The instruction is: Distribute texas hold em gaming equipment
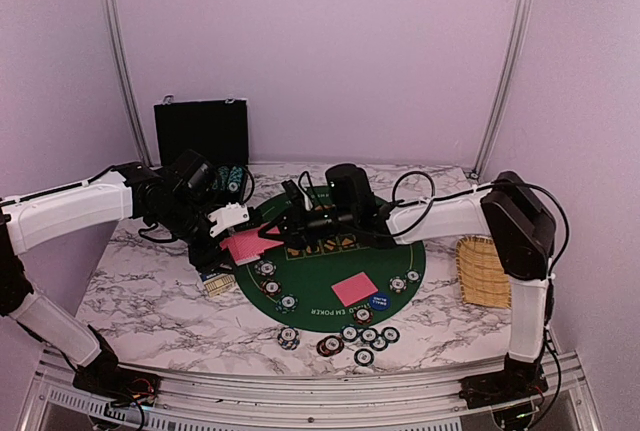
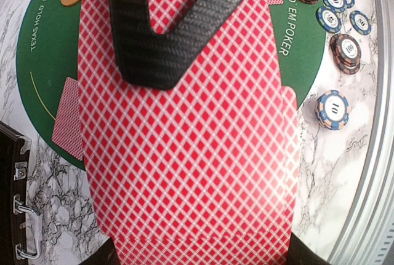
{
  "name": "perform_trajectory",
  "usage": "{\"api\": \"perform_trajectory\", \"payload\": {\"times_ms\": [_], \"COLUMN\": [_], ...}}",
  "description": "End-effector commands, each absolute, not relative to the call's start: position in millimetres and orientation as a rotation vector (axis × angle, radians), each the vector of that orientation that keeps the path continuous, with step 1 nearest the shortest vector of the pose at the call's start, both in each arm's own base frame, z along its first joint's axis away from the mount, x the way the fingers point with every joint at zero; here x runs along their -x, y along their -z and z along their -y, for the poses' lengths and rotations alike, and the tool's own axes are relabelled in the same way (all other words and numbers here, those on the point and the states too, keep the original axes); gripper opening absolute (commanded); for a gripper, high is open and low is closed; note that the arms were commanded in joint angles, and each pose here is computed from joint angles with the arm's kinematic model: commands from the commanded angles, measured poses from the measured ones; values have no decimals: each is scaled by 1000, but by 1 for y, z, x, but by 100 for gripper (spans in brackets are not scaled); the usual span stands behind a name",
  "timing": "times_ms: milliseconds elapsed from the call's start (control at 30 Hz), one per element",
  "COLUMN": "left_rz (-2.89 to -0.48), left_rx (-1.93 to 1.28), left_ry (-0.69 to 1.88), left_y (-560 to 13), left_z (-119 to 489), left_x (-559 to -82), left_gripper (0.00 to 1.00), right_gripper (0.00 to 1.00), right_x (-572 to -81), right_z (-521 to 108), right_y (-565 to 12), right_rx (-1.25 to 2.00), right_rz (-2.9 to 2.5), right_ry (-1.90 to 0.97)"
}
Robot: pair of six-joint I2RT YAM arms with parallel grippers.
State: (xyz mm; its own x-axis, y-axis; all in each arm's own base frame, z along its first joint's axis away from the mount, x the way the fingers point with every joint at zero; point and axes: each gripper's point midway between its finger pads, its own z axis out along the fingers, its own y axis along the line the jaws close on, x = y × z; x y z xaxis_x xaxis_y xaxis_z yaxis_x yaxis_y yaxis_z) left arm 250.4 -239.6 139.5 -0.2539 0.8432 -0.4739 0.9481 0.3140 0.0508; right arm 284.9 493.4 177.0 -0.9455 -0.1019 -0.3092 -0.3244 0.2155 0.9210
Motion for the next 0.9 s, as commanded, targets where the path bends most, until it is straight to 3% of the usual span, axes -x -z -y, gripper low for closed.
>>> {"api": "perform_trajectory", "payload": {"times_ms": [0, 300, 867], "left_rz": [-2158, -2157, -2157], "left_rx": [-1594, -1593, -1596], "left_ry": [346, 347, 351], "left_y": [-143, -143, -142], "left_z": [239, 239, 238], "left_x": [-248, -247, -245], "left_gripper": [0, 0, 0], "right_gripper": [12, 0, 0], "right_x": [-291, -300, -309], "right_z": [-481, -470, -467], "right_y": [-190, -186, -210], "right_rx": [402, 401, 384], "right_rz": [-2279, -2300, -2199], "right_ry": [-1781, -1737, -1855]}}
